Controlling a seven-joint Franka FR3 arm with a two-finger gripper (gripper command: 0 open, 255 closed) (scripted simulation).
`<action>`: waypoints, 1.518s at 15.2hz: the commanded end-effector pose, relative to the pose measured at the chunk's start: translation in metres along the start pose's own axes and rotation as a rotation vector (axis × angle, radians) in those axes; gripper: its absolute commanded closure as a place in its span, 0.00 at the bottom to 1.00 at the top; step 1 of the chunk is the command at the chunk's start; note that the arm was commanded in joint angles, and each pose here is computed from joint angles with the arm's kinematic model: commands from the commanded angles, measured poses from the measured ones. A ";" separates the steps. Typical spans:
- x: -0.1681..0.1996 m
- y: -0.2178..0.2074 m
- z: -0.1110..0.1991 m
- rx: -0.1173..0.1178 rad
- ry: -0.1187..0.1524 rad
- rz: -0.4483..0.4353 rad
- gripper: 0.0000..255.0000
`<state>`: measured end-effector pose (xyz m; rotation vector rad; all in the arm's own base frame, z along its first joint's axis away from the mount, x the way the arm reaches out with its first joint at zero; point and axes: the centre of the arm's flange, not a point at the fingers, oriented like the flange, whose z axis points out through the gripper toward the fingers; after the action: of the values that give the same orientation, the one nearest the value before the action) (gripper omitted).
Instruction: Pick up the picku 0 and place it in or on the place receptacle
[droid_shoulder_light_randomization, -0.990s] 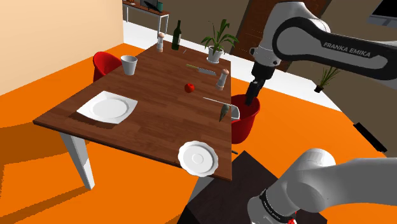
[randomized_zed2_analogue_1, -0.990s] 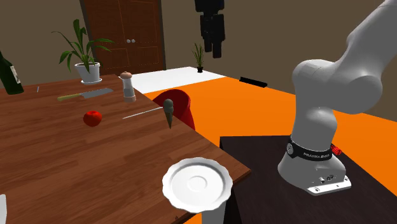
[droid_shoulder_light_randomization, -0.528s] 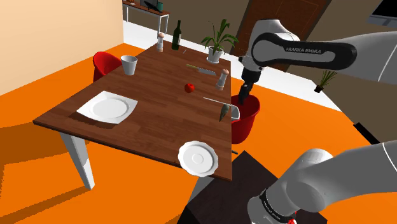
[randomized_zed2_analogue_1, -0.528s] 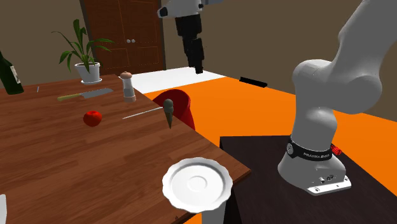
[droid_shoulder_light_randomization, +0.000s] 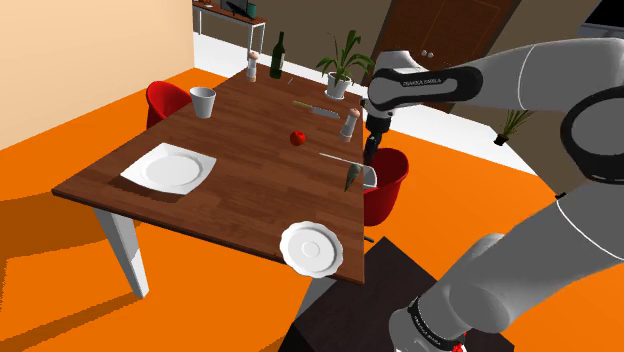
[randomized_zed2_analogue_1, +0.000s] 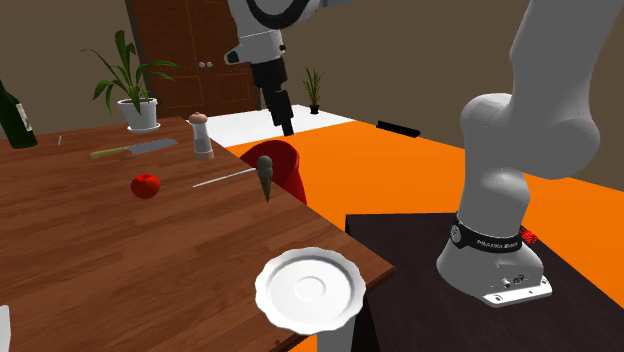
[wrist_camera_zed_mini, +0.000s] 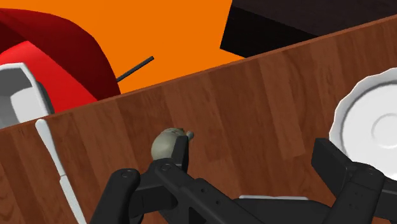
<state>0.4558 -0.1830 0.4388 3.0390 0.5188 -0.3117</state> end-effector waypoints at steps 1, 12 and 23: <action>0.015 0.017 0.014 0.002 -0.012 -0.024 0.00; 0.067 0.080 0.084 0.014 -0.054 -0.104 0.00; 0.066 0.080 0.108 0.014 -0.054 -0.104 0.00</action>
<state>0.5228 -0.2453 0.3207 3.0128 0.6751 -0.4029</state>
